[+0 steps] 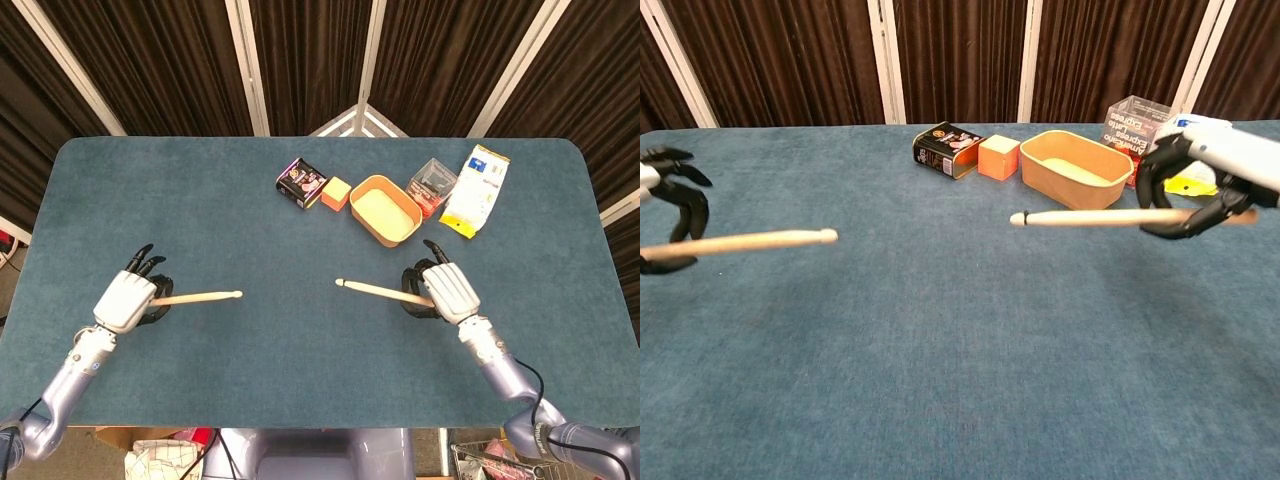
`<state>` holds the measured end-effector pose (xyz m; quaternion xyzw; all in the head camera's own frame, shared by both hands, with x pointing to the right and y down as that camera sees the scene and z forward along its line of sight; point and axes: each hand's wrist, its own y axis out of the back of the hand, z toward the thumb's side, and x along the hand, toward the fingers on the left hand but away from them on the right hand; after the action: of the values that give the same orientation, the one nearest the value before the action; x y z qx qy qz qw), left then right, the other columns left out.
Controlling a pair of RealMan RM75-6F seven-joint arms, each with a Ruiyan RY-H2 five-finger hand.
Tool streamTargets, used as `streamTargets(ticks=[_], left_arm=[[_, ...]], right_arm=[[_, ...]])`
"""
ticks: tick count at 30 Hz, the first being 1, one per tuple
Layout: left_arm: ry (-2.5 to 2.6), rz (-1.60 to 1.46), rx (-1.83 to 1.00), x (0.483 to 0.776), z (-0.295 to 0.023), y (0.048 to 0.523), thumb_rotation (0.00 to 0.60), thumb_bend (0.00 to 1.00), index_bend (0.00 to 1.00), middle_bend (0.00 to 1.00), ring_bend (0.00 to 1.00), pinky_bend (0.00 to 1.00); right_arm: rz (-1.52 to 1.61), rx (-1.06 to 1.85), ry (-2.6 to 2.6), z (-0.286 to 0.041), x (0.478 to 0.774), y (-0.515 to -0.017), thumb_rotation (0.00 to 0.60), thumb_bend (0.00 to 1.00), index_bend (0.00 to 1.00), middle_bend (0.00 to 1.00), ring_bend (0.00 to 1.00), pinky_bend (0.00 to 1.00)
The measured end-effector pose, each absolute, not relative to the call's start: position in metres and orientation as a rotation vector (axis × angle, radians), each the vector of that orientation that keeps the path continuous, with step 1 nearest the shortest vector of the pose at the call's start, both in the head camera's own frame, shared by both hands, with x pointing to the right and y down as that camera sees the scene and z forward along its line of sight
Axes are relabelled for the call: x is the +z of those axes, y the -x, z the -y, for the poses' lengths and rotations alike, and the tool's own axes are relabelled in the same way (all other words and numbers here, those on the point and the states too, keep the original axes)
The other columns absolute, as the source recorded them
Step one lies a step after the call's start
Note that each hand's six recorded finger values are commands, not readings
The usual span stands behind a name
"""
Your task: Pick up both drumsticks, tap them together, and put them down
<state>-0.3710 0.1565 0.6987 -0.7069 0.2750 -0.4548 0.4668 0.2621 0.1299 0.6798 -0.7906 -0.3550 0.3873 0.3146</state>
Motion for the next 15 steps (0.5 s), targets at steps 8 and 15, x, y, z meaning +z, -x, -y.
streamTargets(ticks=[8, 15], left_arm=[[1.761, -0.627, -1.143, 0.724, -0.162, 0.366, 0.600, 0.44, 0.61, 0.67, 0.19, 0.02], [1.766, -0.589, -1.157, 0.735, -0.163, 0.365, 0.600, 0.41, 0.53, 0.56, 0.13, 0.00]], right_arm=[[0.920, 1.025, 2.113, -0.138, 0.699, -0.253, 0.600, 0.41, 0.79, 0.69, 0.41, 0.00], [0.918, 1.026, 2.141, -0.139, 0.707, -0.245, 0.600, 0.41, 0.79, 0.69, 0.41, 0.00]])
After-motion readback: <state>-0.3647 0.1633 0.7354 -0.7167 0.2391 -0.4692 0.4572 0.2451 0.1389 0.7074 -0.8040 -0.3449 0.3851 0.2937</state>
